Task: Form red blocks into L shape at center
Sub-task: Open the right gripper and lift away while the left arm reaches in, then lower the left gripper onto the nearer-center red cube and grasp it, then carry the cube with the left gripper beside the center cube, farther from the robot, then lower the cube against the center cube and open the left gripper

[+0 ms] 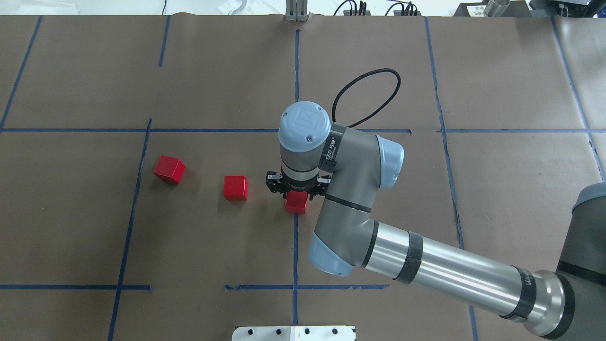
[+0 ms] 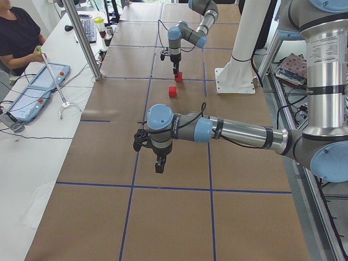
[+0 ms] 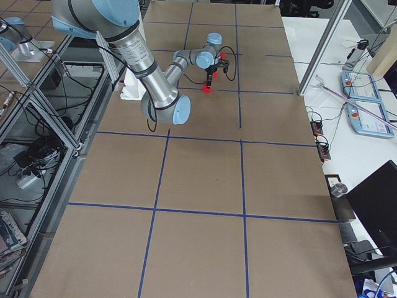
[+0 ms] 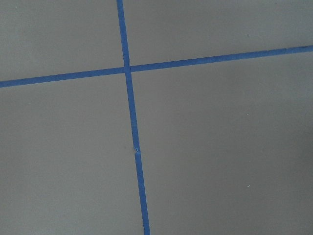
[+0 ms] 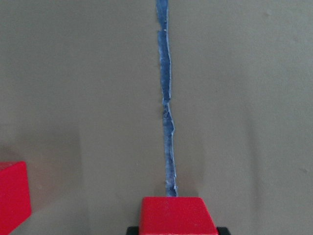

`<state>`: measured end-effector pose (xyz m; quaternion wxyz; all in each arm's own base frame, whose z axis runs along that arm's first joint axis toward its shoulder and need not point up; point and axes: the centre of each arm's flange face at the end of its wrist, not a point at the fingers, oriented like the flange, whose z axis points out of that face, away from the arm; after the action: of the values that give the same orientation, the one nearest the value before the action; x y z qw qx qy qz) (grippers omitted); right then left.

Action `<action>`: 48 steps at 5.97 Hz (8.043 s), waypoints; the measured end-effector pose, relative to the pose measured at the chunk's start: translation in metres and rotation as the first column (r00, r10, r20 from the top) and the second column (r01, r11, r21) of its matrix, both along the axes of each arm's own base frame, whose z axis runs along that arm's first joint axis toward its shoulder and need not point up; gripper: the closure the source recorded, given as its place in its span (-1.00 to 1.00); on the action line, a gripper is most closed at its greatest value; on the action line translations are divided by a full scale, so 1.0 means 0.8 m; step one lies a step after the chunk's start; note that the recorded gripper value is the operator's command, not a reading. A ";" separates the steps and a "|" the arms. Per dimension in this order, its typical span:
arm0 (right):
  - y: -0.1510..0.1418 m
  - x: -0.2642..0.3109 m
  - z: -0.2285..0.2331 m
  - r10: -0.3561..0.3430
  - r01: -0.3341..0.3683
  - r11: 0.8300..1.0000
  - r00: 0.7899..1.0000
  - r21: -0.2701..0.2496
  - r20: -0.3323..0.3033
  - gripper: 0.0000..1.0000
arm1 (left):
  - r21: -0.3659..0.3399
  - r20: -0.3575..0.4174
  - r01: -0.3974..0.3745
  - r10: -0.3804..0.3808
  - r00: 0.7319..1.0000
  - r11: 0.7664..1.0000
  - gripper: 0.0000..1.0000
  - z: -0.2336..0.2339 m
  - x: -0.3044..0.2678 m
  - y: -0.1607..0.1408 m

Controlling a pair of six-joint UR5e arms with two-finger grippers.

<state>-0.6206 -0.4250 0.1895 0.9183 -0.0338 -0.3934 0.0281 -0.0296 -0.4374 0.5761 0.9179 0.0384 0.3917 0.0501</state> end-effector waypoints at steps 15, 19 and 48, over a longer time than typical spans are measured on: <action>0.005 0.374 0.121 0.249 -0.251 0.967 0.967 0.048 0.047 -1.00 | -0.123 -0.075 0.132 -0.142 0.987 0.984 -0.98 -0.377 0.673 -0.001; 0.014 0.383 0.127 0.250 -0.252 0.966 0.967 0.050 0.042 -1.00 | -0.091 -0.024 0.169 -0.172 0.985 0.981 -0.05 -0.366 0.703 -0.005; 0.013 0.378 0.124 0.264 -0.266 0.961 0.964 0.071 0.038 -1.00 | -0.072 -0.055 0.166 -0.170 0.984 0.984 -1.00 -0.516 0.830 -0.002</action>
<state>-0.3181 -0.4144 0.2884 0.9013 0.0537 -0.4080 0.1354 0.6344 -0.4392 0.1629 0.9074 0.0418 0.4162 -0.0418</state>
